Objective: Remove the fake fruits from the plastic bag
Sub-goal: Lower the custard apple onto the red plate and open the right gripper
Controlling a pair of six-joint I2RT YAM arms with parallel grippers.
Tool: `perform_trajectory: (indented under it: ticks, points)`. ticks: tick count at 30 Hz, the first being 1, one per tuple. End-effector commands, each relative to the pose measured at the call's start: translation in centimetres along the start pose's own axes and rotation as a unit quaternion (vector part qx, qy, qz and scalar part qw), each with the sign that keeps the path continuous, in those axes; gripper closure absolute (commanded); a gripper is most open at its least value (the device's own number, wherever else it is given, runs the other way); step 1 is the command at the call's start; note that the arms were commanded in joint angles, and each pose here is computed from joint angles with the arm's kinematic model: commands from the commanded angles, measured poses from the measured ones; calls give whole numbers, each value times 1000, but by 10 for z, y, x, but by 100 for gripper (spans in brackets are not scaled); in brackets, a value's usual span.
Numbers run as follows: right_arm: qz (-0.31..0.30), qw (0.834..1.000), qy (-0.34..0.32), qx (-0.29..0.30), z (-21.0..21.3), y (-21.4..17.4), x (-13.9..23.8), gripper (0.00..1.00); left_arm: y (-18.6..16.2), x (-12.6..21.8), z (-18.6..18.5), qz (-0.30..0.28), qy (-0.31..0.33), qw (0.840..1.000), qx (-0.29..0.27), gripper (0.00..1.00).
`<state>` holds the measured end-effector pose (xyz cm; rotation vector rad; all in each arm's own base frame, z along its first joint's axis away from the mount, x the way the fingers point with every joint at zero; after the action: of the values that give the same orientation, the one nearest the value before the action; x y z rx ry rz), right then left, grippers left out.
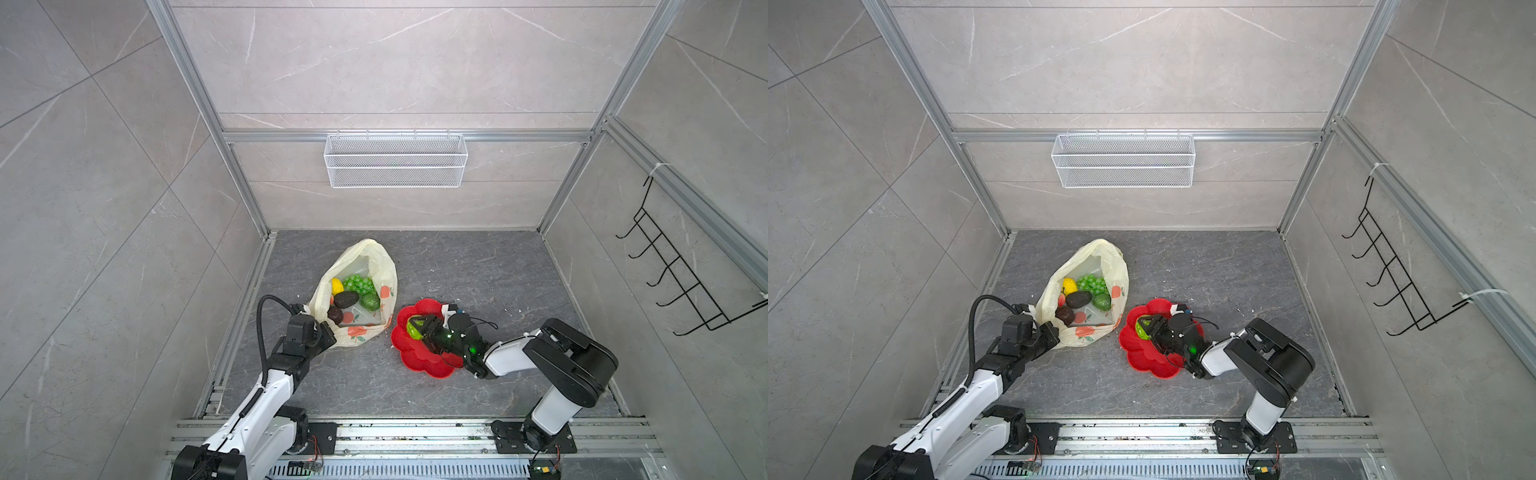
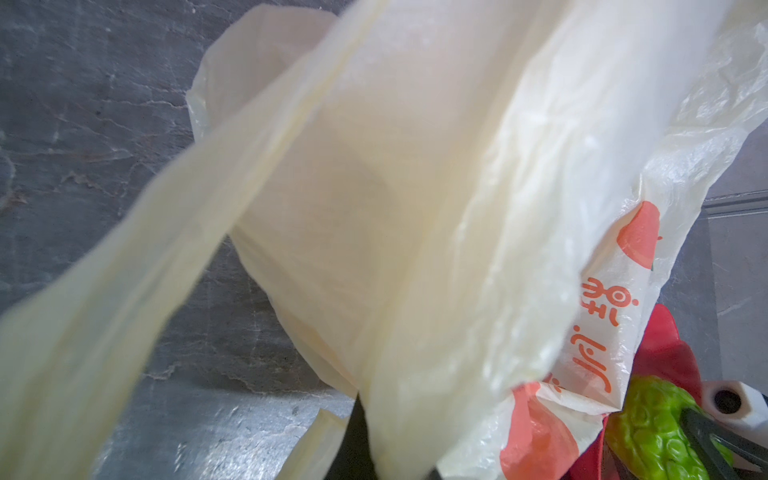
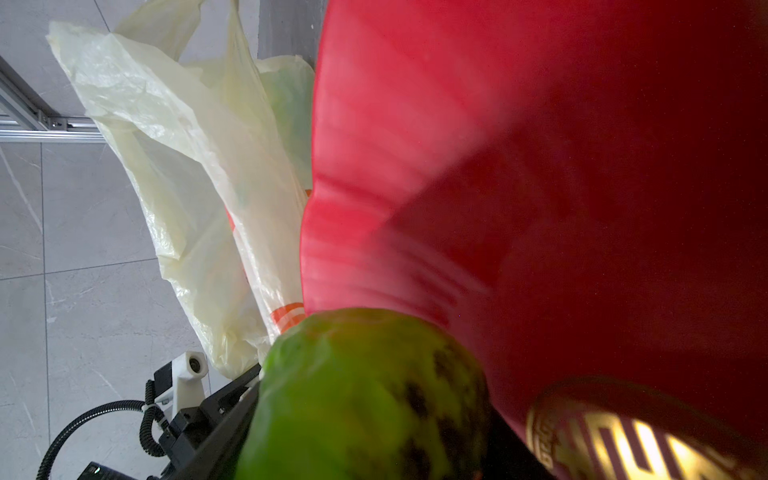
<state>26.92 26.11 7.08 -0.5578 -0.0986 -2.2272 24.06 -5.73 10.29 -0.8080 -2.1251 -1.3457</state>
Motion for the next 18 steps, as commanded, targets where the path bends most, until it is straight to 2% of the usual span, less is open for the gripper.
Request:
perform_trajectory:
  ticks: [1, 11, 18]
  points:
    - [9, 1000, 20, -13, 6, 1, -6, 39, 10, 2, -1, -27, 0, 1000, -16, 100]
    - [3, 1000, 4, -27, -6, 3, -2, 26, 11, 3, -1, -28, 0, 999, -17, 100]
    - [-15, 1000, -9, -23, -10, 5, 12, 25, 10, 3, -1, -29, 1, 999, -17, 100]
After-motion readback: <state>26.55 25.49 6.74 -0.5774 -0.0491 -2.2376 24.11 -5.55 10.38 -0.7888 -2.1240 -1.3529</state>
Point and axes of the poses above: each gripper's point midway between its finger pads, its own x axis back along the fingers, its own z axis along the line the jaws close on, y = z × x, the point moved 4 cm from there along x, back along the fingers, and after that the axes turned 12 degrees about -x, right-handed, at the moved point
